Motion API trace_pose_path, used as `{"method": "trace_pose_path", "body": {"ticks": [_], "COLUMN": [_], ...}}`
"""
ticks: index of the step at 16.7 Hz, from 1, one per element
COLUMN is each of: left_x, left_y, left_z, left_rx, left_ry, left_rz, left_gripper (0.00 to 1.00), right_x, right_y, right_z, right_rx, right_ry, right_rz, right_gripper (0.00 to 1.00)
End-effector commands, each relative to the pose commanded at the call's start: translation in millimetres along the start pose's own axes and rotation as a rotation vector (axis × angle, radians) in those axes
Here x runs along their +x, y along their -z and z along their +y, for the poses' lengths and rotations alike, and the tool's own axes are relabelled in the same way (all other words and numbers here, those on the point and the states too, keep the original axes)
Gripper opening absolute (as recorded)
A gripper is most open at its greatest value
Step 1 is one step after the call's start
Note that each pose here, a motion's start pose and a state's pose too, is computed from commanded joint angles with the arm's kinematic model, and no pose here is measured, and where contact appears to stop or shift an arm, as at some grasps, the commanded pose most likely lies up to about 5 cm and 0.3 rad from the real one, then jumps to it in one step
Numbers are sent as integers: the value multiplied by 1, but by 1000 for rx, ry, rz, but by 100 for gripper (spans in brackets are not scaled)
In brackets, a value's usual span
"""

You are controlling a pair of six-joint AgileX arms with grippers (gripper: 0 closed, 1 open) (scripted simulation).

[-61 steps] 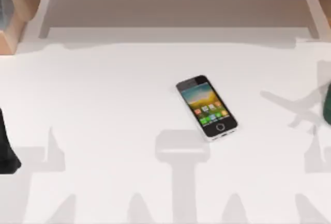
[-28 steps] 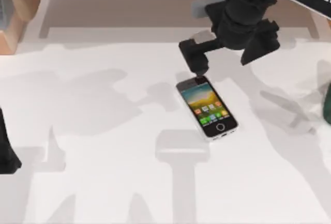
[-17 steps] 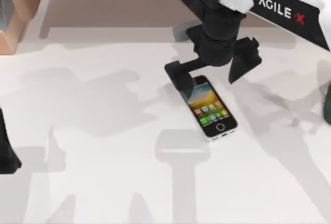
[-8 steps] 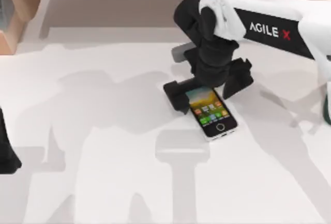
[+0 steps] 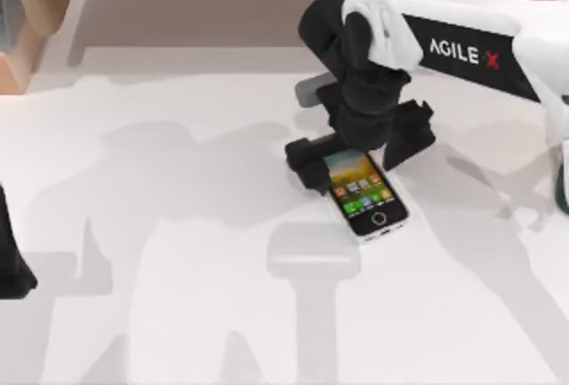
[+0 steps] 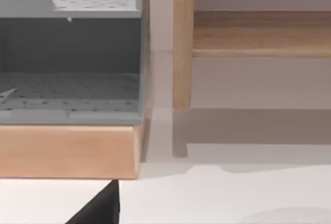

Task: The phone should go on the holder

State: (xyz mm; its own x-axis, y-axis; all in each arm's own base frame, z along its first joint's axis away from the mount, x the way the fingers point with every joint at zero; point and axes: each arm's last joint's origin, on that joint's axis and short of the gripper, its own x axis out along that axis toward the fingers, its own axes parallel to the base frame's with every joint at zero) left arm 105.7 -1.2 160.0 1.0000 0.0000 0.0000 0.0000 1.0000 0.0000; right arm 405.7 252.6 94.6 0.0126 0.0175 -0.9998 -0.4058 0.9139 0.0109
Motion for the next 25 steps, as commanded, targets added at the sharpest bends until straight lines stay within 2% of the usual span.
{"method": "trace_pose_path", "body": {"ticks": [8, 16, 17, 25], "left_x": [0, 0, 0, 0], "left_y": [0, 0, 0, 0], "left_z": [0, 0, 0, 0], "left_rx": [0, 0, 0, 0], "left_ry": [0, 0, 0, 0], "left_rz": [0, 0, 0, 0], "left_gripper": [100, 100, 100, 100], "right_x": [0, 0, -20, -40], "right_y": [0, 0, 0, -1], "right_z": [0, 0, -3, -2], "right_rx": [0, 0, 1, 1], "right_ry": [0, 0, 11, 11], "right_rz": [0, 0, -36, -36], "right_gripper": [2, 0, 0, 0]}}
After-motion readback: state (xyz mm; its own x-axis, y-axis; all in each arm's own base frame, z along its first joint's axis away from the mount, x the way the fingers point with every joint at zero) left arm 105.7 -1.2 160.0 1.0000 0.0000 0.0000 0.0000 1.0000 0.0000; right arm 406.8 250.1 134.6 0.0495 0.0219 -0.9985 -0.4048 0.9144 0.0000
